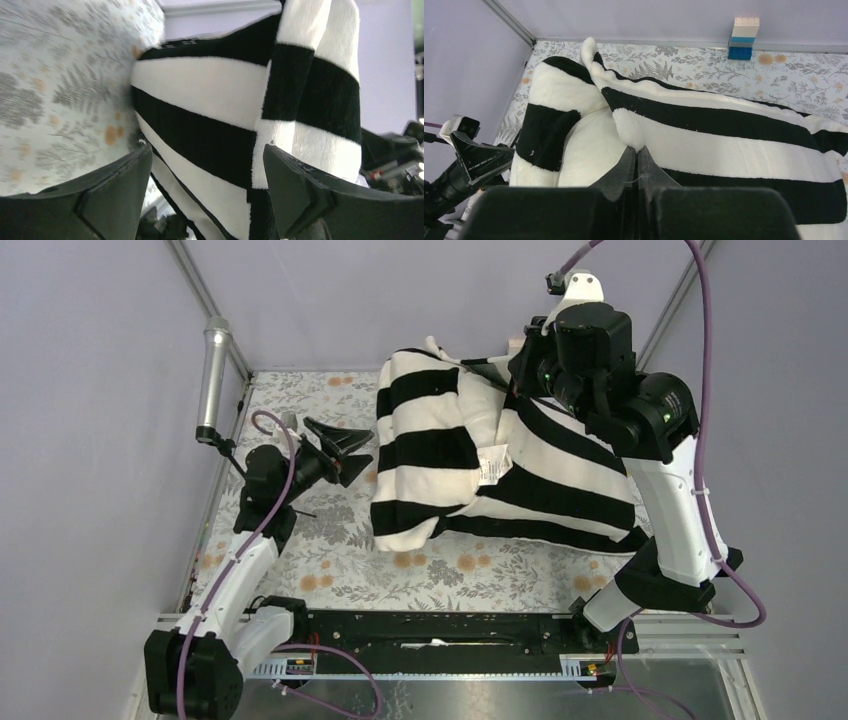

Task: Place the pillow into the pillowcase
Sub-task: Pick up the pillow at the center of the board.

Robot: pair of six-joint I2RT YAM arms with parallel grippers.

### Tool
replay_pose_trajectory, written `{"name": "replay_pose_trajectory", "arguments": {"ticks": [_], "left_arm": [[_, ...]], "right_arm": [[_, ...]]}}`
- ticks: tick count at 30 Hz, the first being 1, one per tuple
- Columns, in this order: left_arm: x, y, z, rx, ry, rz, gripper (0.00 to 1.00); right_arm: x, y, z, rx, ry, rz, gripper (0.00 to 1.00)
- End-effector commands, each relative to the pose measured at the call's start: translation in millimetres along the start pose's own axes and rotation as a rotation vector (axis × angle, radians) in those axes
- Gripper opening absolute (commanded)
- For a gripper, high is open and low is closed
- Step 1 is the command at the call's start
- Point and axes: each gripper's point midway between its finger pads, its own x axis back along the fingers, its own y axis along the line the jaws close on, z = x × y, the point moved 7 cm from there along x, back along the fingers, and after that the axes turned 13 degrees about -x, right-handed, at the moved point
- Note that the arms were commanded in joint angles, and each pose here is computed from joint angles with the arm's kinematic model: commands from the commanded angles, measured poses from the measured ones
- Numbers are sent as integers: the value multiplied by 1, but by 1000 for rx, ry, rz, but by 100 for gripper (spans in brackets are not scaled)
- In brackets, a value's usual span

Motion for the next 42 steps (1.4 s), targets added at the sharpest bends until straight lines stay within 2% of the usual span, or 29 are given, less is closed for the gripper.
{"name": "replay_pose_trajectory", "arguments": {"ticks": [1,7,12,16,18,21,23,26,27,29,31,32,33,34,38,42], "left_arm": [[0,-44,12,-40,8,243,84],[-7,-64,33,-37,13,364,83],[-1,-79,29,-34,-24,414,70],[11,-90,25,-54,-72,409,71],[11,-92,27,-85,-54,396,71],[3,-92,33,-114,4,343,70],[-7,-88,35,-134,35,252,67],[-13,-76,36,-173,12,66,64],[-12,-77,36,-183,1,56,63],[-12,-81,37,-178,5,94,59],[-15,-88,37,-167,3,146,43],[-14,-96,36,-172,-7,181,31],[-15,-105,33,-181,-18,205,13],[-15,-120,28,-203,-28,231,1],[-8,-211,-10,-363,-127,332,0],[-2,-319,-53,-499,-248,480,0]], "right_arm": [[43,14,-50,-115,-213,-161,0],[43,15,-51,-122,-213,-168,0],[39,13,-50,-118,-216,-141,0],[38,11,-51,-107,-229,-121,0],[37,12,-52,-106,-229,-126,0],[37,15,-53,-108,-229,-140,0],[37,15,-53,-108,-231,-140,0],[39,15,-56,-107,-242,-144,0],[39,15,-57,-106,-243,-146,0],[39,17,-57,-105,-240,-156,0],[37,18,-56,-103,-236,-159,0],[36,19,-56,-101,-237,-162,0],[36,20,-57,-99,-240,-165,0],[35,20,-58,-94,-247,-165,0],[22,21,-66,-60,-304,-121,0],[-10,23,-54,-54,-257,-118,0]]}}
